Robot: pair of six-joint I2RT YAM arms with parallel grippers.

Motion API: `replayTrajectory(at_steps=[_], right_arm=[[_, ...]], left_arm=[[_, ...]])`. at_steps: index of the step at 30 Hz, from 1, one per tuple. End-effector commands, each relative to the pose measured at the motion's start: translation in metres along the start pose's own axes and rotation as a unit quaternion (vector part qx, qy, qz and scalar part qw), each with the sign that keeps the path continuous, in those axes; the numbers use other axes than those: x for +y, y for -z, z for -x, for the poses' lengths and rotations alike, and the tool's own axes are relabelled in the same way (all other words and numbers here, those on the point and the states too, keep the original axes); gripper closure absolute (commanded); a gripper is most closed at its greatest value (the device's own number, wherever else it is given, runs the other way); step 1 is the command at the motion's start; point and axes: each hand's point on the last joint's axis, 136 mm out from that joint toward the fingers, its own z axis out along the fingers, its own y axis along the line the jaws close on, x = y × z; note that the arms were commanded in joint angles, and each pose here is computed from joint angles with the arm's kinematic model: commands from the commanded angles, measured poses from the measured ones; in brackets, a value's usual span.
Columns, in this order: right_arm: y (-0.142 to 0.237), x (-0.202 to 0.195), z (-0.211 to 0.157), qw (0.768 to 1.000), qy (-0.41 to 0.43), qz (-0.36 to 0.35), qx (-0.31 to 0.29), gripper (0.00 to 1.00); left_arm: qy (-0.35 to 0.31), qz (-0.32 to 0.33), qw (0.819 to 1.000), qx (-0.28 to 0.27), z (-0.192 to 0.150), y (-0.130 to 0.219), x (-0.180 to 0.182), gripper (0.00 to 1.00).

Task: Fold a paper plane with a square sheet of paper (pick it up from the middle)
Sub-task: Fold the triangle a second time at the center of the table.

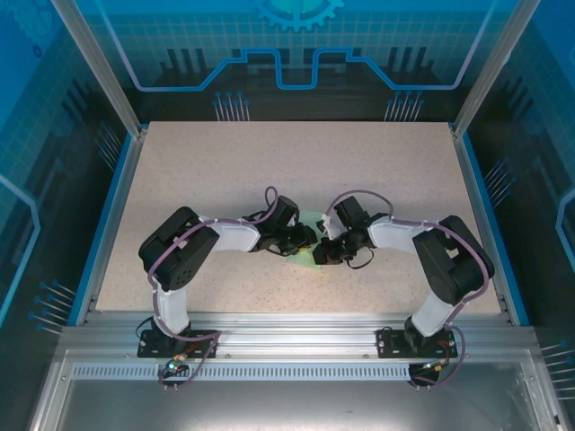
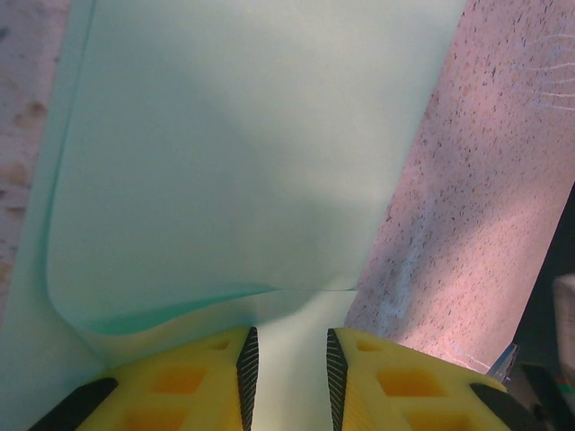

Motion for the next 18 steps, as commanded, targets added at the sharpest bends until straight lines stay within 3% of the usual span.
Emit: replayTrajectory(at_steps=[1, 8, 18], right_arm=[[-0.007, -0.01, -0.009, 1.0, -0.018, -0.017, 0.02, 0.91], [-0.009, -0.033, -0.027, 0.996, -0.046, -0.059, 0.04, 0.89], [-0.013, -0.043, -0.063, 0.99, -0.1, -0.058, 0.075, 0.88]], left_arm=[[0.009, 0.024, 1.0, 0.003, -0.002, -0.004, 0.017, 0.69], [0.008, 0.027, 1.0, 0.004, -0.002, -0.003, 0.02, 0.69], [0.01, 0.034, 0.999, 0.006, -0.005, -0.004, 0.026, 0.7]])
